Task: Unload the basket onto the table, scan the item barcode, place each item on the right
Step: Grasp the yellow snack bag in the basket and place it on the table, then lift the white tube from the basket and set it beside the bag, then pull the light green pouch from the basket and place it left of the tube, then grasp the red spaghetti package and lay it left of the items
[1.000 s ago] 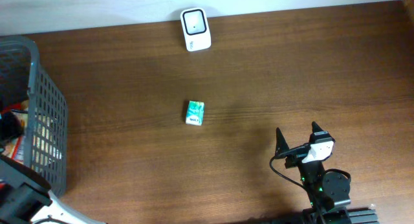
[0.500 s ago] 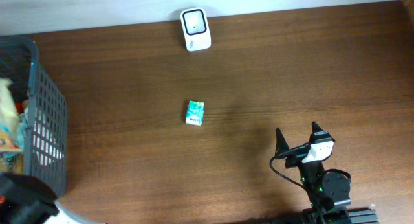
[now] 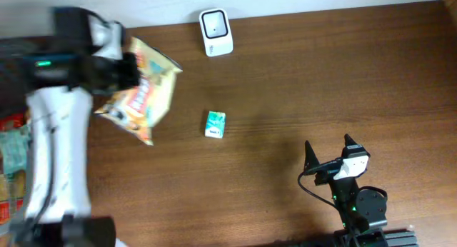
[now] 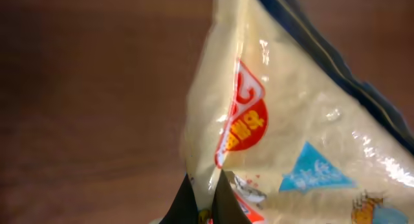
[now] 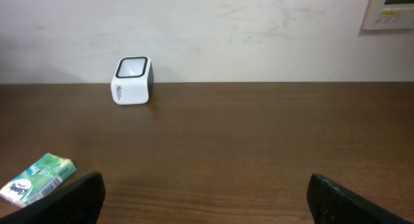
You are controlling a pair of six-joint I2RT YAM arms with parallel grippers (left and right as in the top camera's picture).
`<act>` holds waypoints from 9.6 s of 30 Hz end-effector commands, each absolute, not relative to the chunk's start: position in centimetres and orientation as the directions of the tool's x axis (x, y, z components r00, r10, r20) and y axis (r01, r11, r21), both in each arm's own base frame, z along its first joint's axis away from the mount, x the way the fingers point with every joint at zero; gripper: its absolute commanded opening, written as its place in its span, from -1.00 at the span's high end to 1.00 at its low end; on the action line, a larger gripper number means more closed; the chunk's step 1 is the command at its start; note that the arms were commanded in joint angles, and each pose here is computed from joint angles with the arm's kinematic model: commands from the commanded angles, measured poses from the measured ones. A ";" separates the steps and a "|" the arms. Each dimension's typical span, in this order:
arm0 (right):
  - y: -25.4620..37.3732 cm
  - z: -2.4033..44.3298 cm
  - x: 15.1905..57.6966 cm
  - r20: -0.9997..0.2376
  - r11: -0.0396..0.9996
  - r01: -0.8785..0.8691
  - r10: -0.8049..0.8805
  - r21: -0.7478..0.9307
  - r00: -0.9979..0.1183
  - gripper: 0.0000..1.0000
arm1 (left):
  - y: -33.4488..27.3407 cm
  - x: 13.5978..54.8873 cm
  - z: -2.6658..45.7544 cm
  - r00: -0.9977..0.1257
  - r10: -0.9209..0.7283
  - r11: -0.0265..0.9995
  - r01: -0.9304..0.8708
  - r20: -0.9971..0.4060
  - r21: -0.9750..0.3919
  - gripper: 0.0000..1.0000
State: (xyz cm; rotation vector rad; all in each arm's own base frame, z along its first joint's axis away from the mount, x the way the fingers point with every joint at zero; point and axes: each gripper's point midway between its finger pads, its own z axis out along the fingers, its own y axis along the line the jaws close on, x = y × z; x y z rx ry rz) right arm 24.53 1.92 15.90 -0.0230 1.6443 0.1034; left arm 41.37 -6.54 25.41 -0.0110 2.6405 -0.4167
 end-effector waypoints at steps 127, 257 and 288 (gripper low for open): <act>1.6 15.7 24.6 -0.996 0.996 -0.062 0.052 0.057 -0.076 -0.97 | 27.7 35.7 4.0 -0.887 -0.451 0.892 -0.446 -0.103 -0.068 -0.56; 1.6 15.7 24.6 -0.996 0.996 -0.062 0.052 0.057 -0.076 -0.97 | -9.6 36.7 5.3 -0.971 -0.134 0.991 -0.128 -0.200 -0.043 1.00; 1.6 15.6 24.6 -0.995 0.996 -0.062 0.052 0.057 -0.080 -0.97 | -3.3 41.8 28.3 -0.619 -0.221 0.975 -0.138 -0.754 -0.172 -0.98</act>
